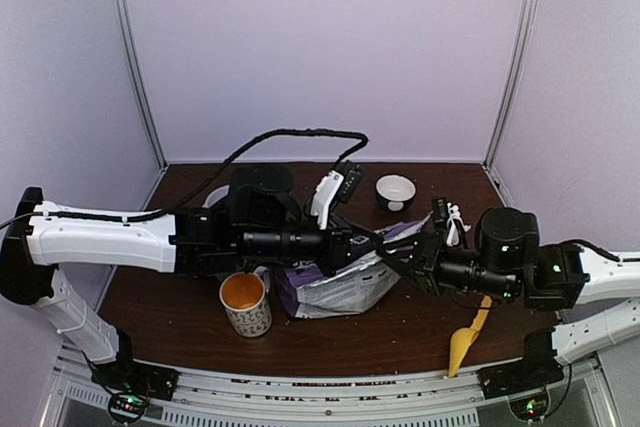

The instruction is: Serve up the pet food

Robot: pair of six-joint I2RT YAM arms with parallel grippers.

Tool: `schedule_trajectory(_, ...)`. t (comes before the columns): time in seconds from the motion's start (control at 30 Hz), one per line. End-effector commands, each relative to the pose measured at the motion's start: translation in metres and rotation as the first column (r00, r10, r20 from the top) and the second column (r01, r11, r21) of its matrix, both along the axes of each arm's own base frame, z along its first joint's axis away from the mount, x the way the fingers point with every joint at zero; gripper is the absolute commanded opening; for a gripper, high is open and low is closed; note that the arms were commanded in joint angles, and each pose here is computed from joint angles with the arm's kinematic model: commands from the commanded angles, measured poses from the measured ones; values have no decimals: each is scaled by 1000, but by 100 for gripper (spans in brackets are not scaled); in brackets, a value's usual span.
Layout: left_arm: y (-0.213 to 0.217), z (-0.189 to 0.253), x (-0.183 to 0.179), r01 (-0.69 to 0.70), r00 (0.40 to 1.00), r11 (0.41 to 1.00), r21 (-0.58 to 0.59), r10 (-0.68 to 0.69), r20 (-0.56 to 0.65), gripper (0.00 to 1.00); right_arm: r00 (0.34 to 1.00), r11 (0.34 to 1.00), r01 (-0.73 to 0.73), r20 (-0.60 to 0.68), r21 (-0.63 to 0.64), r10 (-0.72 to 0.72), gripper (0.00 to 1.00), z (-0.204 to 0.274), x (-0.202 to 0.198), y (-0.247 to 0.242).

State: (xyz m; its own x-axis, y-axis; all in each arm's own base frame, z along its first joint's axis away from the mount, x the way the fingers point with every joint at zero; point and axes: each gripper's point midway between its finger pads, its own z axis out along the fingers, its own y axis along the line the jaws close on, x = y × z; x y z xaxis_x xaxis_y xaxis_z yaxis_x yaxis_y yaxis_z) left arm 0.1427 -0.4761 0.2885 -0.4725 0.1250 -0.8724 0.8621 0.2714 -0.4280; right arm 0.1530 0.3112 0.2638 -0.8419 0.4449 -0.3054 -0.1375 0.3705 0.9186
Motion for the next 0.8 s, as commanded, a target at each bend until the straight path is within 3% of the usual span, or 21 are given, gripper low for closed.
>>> schedule_trajectory(0.0, -4, 3, -37, 145, 989, 989, -24, -145, 7, 0, 999, 999, 34, 35, 22, -35, 23, 16, 12, 6)
schedule_trajectory(0.17, -1, 0, -41, 165, 986, 986, -17, -164, 7, 0, 997, 999, 51, 53, -18, -50, 17, 16, 18, 7)
schedule_trajectory(0.33, 1, -1, -44, 175, 985, 984, -17, -175, 13, 0, 994, 995, 73, 92, -65, -67, 1, 19, 25, 7)
schedule_trajectory(0.5, 1, -1, -42, 165, 986, 986, -18, -165, 17, 0, 987, 988, 102, 134, -117, -86, 0, 20, 31, 4)
schedule_trajectory(0.6, 1, 1, -39, 141, 989, 990, -13, -141, 47, 0, 987, 960, 140, 111, -244, -115, 0, 2, 35, -6)
schedule_trajectory(0.77, 4, 20, -35, 103, 987, 993, -54, -95, 127, 0, 977, 840, 204, 52, -503, -206, 0, -63, 33, -42)
